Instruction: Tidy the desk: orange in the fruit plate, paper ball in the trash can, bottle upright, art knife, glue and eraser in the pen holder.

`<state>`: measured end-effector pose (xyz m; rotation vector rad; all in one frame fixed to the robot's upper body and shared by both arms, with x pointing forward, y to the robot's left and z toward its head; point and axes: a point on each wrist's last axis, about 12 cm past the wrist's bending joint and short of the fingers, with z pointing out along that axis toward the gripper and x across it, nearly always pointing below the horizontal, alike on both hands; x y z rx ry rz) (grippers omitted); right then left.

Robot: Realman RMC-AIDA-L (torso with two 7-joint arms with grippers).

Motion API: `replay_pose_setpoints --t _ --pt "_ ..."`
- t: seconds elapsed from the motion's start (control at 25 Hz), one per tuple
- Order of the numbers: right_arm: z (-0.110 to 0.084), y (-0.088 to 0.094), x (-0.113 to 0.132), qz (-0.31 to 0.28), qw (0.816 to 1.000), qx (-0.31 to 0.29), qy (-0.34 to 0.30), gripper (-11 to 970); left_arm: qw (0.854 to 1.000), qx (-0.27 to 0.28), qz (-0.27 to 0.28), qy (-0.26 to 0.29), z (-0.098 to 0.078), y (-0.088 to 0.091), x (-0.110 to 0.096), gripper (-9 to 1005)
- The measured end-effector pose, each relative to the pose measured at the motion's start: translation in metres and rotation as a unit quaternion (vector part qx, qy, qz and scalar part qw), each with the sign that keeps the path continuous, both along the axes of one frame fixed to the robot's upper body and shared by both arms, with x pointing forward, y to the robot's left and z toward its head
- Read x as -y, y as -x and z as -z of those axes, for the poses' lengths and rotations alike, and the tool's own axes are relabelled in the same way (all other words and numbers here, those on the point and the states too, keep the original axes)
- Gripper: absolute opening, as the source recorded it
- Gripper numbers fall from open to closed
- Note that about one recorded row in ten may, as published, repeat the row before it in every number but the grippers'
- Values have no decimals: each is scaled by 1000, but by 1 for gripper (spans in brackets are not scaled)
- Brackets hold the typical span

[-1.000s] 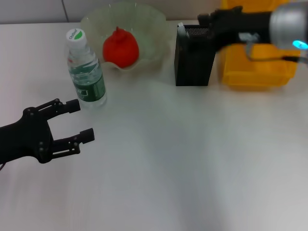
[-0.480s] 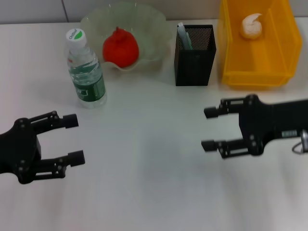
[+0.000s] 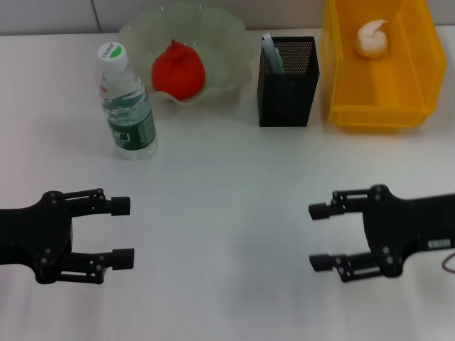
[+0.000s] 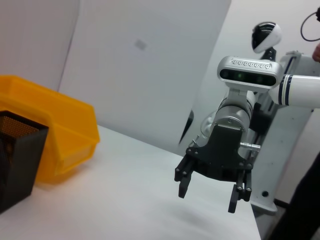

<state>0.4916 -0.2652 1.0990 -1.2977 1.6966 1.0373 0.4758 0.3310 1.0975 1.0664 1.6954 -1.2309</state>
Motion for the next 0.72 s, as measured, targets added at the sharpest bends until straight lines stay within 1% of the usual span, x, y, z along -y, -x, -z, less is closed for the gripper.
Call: replay_pose_setpoints --t 0.08,0.16,0.28,0.72 --pt "4 8 5 5 1000 9 -4 739 1000 -6 8 -5 -1 -3 2 847" --pt "6 9 7 8 1000 11 -6 739 1000 -8 9 -6 -2 -4 3 847" --pt "7 8 10 17 1000 11 -13 739 1000 -8 7 -7 -2 -6 3 847" --pt "6 7 9 15 1000 18 -14 739 1000 -9 5 -8 -1 -6 3 847"
